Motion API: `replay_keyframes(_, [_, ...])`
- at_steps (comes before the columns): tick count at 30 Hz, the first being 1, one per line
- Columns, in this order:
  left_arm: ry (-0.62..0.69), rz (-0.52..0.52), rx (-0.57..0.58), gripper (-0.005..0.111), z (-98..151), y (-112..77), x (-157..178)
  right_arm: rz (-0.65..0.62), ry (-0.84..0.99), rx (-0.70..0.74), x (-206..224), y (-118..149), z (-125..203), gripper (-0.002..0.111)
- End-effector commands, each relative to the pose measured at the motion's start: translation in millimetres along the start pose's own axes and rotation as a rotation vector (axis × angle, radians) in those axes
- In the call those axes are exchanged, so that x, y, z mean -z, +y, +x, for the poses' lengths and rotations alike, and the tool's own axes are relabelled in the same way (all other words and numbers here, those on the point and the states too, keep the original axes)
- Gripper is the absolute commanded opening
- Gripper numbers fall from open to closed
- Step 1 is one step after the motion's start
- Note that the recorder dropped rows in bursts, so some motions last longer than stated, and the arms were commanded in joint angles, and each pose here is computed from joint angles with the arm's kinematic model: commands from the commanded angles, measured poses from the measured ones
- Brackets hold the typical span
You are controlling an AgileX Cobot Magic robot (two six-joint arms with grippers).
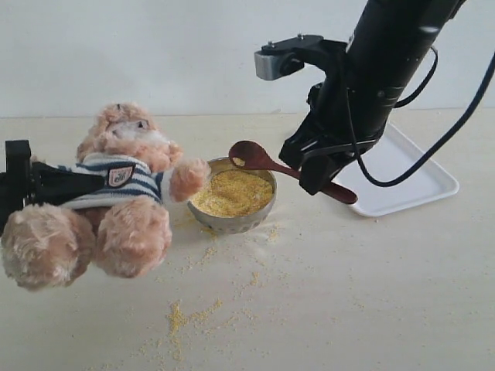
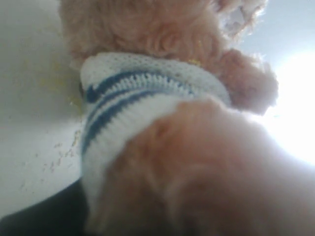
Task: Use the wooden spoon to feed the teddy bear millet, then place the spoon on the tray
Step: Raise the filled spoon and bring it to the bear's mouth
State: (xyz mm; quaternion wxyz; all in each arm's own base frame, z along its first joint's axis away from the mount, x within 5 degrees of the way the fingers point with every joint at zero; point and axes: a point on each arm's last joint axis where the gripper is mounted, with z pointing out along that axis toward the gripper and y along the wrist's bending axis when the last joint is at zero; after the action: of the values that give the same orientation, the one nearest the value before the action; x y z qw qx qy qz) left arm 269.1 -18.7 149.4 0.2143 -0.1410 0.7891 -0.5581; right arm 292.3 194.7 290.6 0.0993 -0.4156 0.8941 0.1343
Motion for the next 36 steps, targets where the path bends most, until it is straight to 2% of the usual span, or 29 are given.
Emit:
replay_keyframes(1, [0.042, 0.018, 0.085, 0.005, 23, 6.0, 3, -0.027, -0.044, 0.002, 18, 8, 3, 0.0])
replay_keyframes(7, [0.058, 0.005, 0.14, 0.005, 38, 11.6, 5, -0.095, -0.088, -0.009, 17, 16, -2, 0.0])
replay_keyframes(17, [0.026, 0.011, 0.157, 0.005, 36, 11.5, 5, -0.047, -0.277, 0.114, 6, 54, -31, 0.0])
replay_keyframes(21, [0.053, 0.014, 0.149, 0.005, 40, 9.2, 0, -0.007, -0.295, 0.139, -18, 55, -43, 0.0])
replay_keyframes(24, [0.099, 0.021, 0.125, 0.005, 47, 4.9, -9, -0.007, -0.293, 0.214, -37, 64, -50, 0.0])
replay_keyframes(27, [0.101, 0.022, 0.12, 0.005, 48, 4.7, -10, 0.068, -0.297, 0.295, -40, 67, -52, 0.0])
replay_keyframes(32, [0.101, 0.022, 0.12, 0.005, 48, 4.7, -10, 0.181, -0.202, 0.45, -44, 74, -47, 0.0])
replay_keyframes(36, [0.101, 0.022, 0.12, 0.005, 48, 4.7, -10, 0.269, -0.166, 0.515, -45, 77, -47, 0.0])
